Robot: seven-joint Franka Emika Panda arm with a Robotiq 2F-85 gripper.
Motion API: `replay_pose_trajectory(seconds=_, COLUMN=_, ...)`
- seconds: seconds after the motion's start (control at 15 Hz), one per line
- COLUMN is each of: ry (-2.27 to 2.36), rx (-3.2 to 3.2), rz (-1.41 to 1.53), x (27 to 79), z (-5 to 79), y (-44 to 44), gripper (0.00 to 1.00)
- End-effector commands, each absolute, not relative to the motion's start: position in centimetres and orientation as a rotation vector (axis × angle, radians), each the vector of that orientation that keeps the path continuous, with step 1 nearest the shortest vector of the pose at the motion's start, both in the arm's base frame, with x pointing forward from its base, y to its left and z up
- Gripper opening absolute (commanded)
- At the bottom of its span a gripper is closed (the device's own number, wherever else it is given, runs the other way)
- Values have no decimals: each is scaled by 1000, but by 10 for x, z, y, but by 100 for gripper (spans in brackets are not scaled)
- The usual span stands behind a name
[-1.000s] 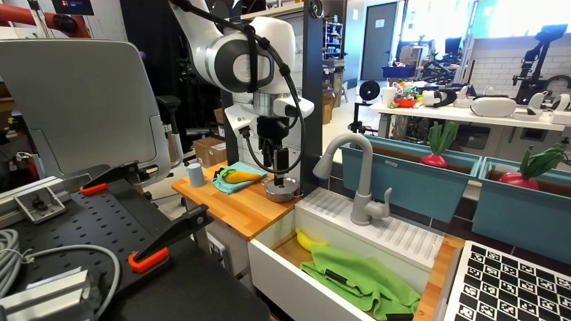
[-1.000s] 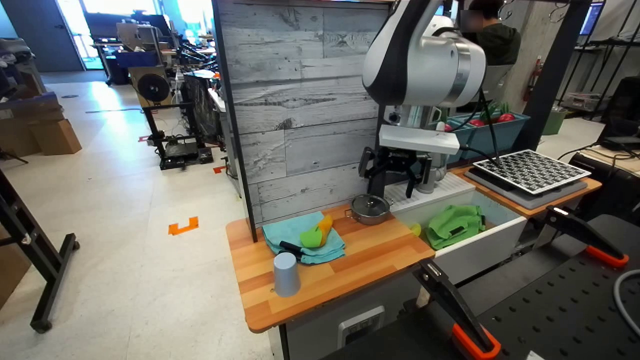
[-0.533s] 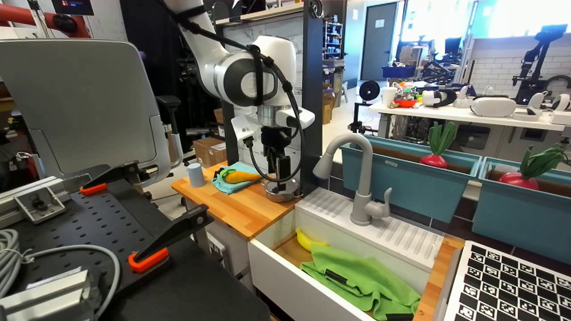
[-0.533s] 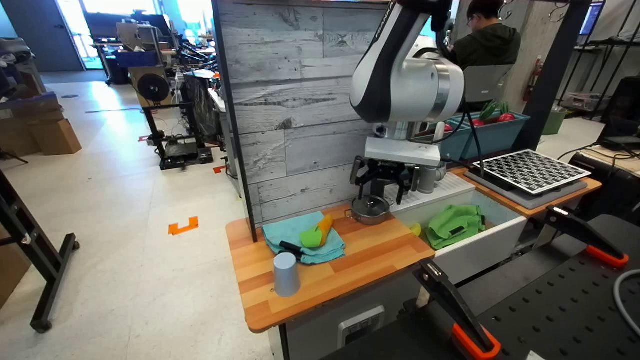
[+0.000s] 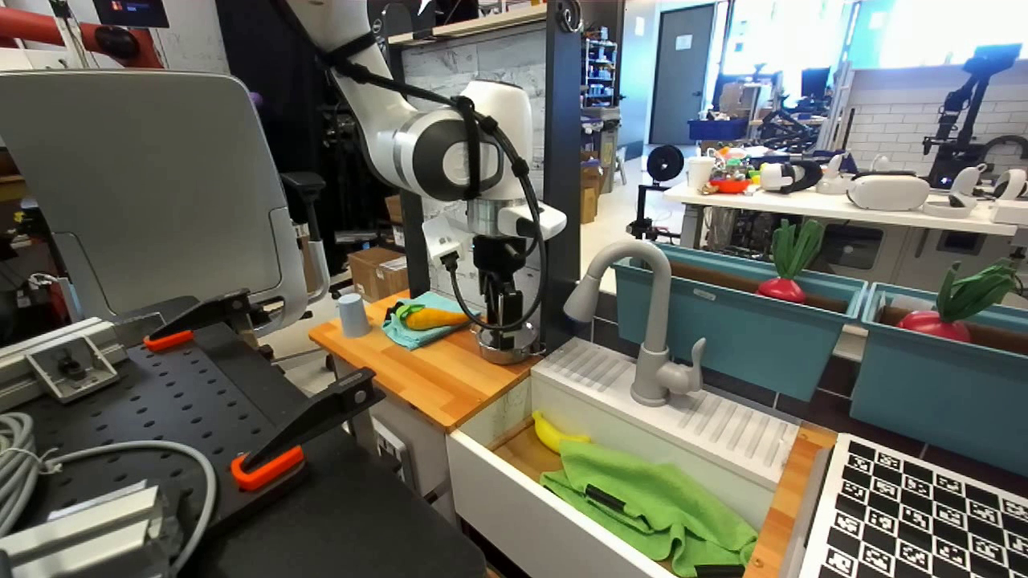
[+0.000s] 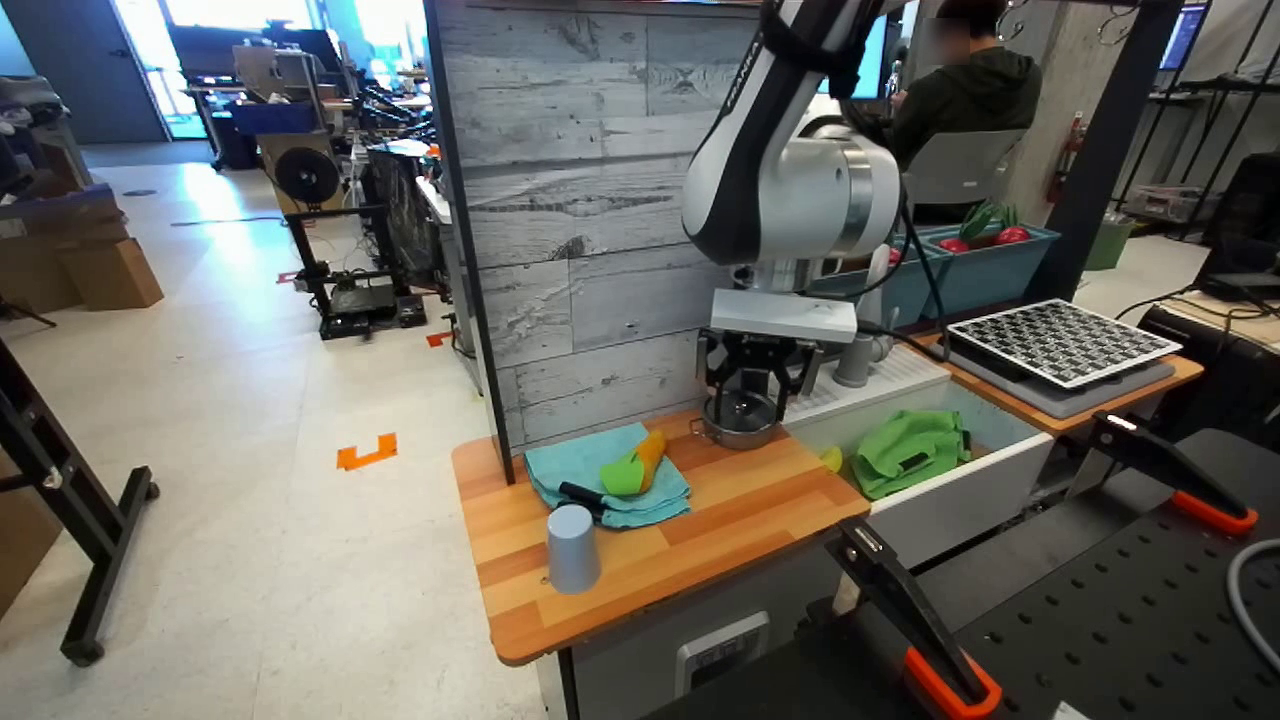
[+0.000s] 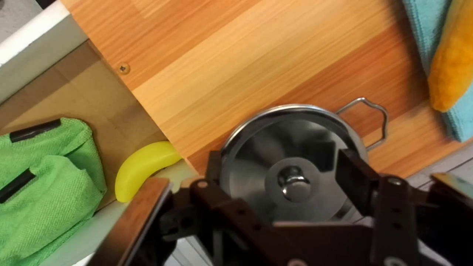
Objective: Remove the lead from the pot and put it on the table, pick up a toy and put it in the pot
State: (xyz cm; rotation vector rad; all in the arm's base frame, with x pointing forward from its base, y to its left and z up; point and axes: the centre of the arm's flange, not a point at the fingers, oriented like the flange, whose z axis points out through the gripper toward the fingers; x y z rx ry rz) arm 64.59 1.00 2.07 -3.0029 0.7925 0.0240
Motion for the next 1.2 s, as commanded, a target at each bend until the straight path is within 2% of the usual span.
replay_pose_trajectory(seconds=0.0, ry=806, rx=-3023, rz=53, x=661, z=16, y=12, gripper=49)
replay_pose_trajectory(seconds=0.4, ry=835, rx=-3019, rz=63, x=662, z=19, y=12, gripper=6)
replay_pose_trajectory(seconds=0.6, ry=844, rx=-3014, rz=67, x=661, z=20, y=15, gripper=0)
replay_pose_trajectory(seconds=1.0, ry=823, rx=-3017, rz=62, x=653, z=27, y=17, gripper=0)
replay_pose_trajectory(seconds=1.07, ry=822, rx=-3015, rz=63, x=652, z=29, y=17, gripper=26)
replay_pose_trajectory(seconds=1.13, ry=819, rx=-3012, rz=62, x=652, z=32, y=16, gripper=28)
